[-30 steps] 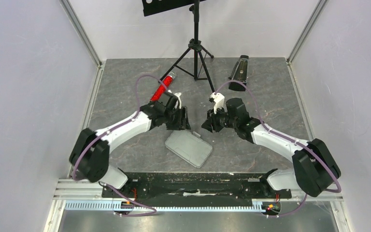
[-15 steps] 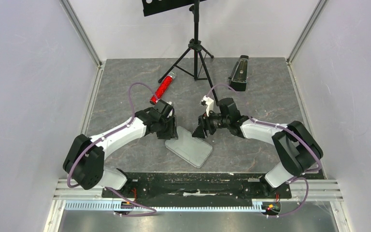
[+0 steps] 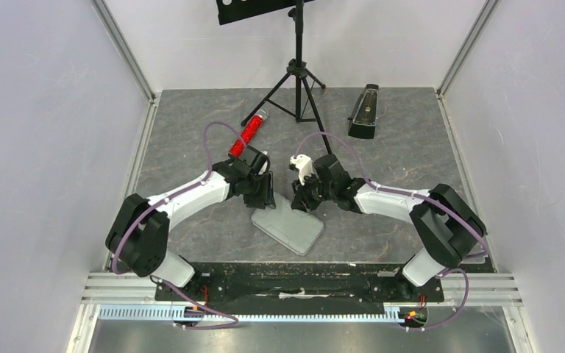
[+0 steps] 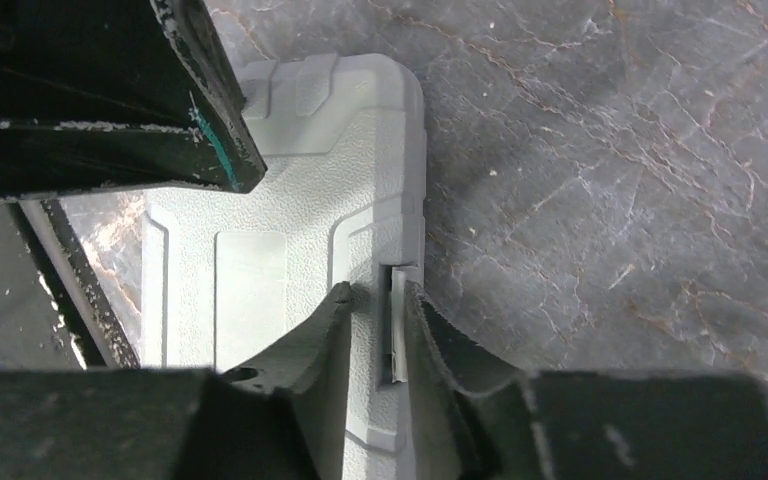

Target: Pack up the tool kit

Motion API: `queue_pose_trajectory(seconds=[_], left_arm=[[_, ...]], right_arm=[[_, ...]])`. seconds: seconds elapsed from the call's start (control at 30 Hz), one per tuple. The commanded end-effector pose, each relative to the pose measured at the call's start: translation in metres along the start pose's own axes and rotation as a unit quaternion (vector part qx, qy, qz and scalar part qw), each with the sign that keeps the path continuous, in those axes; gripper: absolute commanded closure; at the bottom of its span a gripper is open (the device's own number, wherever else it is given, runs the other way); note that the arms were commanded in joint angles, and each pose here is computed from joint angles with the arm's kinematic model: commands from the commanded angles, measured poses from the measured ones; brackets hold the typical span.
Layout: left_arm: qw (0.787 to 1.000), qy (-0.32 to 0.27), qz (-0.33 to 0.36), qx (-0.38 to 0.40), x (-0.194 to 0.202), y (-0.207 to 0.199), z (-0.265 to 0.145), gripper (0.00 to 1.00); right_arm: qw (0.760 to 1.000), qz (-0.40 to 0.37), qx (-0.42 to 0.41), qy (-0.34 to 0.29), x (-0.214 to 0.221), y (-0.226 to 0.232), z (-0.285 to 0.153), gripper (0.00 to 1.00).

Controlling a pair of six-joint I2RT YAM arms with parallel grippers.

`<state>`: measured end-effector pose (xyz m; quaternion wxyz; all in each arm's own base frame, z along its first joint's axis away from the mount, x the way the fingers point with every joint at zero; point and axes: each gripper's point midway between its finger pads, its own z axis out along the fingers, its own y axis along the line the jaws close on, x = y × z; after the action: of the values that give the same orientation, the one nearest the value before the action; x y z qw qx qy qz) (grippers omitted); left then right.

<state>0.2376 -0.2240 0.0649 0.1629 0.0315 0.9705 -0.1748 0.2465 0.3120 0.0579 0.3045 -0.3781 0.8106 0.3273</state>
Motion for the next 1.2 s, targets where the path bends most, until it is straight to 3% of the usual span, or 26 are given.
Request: queue_pose_trajectory(seconds=[0.0, 0.13, 0.33, 0.47, 0.6, 0.7, 0.9, 1.17], left_arm=[[0.998, 0.046, 0.017, -0.037, 0.021, 0.023, 0.024, 0.56], [0.998, 0.045, 0.018, -0.032, 0.02, 0.022, 0.029, 0.57], [0.999, 0.032, 0.014, -0.023, 0.011, 0.018, 0.029, 0.57], [1.0, -0.018, 0.009, -0.011, -0.014, 0.007, -0.002, 0.55], [0.998, -0.054, -0.015, -0.014, -0.017, 0.006, -0.042, 0.43], [0.996, -0.07, -0.061, -0.017, -0.006, 0.014, -0.06, 0.33], [0.98, -0.048, -0.191, 0.006, 0.025, 0.014, -0.067, 0.2], [0.964, 0.04, -0.256, 0.054, 0.04, -0.014, -0.037, 0.16]], right_arm=[[0.997, -0.024, 0.044, 0.057, 0.024, 0.006, 0.0, 0.82], [0.993, -0.032, 0.065, 0.091, 0.046, 0.008, 0.001, 0.96], [0.991, -0.033, 0.076, 0.105, 0.058, 0.008, -0.002, 0.96], [0.996, -0.051, 0.063, 0.041, -0.002, 0.023, -0.014, 0.79], [0.995, -0.077, 0.066, -0.007, -0.057, 0.03, -0.033, 0.49], [0.995, -0.068, 0.076, -0.013, -0.067, 0.022, -0.04, 0.33], [0.997, -0.018, 0.055, 0.048, -0.04, 0.008, -0.029, 0.22], [0.996, 0.003, 0.024, 0.09, -0.02, 0.01, -0.015, 0.19]])
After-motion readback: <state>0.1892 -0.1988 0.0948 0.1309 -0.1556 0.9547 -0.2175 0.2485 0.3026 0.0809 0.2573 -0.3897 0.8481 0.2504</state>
